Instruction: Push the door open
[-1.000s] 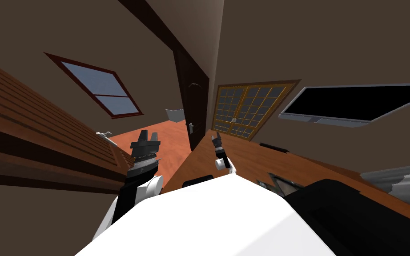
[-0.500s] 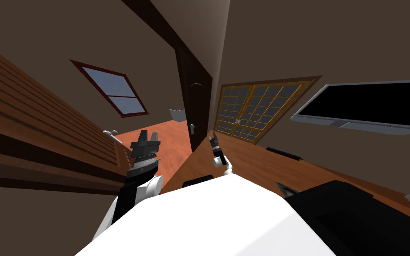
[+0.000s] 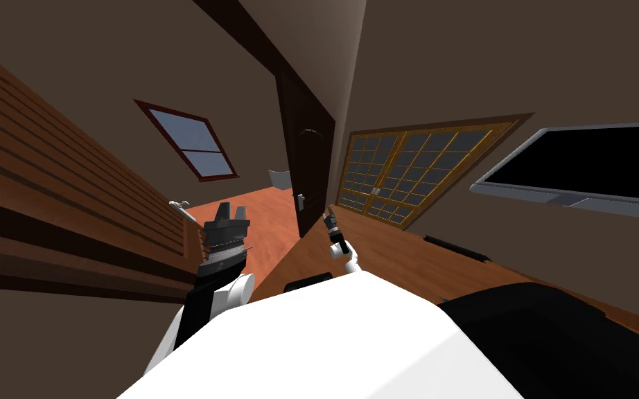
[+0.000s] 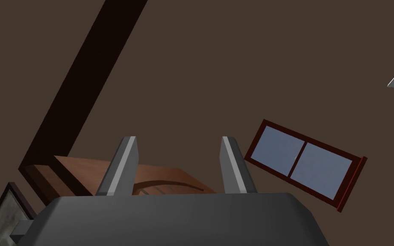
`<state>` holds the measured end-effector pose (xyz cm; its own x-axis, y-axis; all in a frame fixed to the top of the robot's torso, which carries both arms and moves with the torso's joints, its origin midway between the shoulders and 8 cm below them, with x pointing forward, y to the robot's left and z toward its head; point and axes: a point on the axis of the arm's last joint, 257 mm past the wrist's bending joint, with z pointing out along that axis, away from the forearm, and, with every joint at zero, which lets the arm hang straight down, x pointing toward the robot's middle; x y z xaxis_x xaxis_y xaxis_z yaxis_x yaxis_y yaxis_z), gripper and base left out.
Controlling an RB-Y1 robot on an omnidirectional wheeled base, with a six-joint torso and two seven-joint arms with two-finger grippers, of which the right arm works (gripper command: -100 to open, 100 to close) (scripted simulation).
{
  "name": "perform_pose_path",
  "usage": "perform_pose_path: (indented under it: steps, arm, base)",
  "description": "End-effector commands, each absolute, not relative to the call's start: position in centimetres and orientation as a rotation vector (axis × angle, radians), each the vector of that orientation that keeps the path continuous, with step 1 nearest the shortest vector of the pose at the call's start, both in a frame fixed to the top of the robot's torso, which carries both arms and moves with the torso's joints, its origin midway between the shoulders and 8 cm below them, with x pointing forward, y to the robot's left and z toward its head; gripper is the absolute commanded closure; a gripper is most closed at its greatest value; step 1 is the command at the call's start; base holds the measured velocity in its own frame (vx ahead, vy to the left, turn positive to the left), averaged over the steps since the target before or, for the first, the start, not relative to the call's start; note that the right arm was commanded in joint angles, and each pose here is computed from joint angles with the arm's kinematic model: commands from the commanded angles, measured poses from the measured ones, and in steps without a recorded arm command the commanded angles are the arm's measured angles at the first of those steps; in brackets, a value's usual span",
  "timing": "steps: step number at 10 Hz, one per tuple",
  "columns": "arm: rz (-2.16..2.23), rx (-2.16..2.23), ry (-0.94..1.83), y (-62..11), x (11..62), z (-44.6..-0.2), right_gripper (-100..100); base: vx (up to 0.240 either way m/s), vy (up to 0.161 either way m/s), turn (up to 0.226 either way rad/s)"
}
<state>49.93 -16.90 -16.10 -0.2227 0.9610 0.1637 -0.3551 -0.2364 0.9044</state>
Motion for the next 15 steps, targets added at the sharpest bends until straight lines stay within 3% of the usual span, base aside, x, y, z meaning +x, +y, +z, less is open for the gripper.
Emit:
perform_pose_path:
  steps: [1,15]
  arm:
    - [1.658,0.966,0.969,-16.2,50.7,-17.0,-100]
    - [1.631,0.987,1.197,-11.0,55.9,-23.3,-100]
  base:
    - [0.084,-0.081,0.146]
    - [0.062,-0.074,0.108]
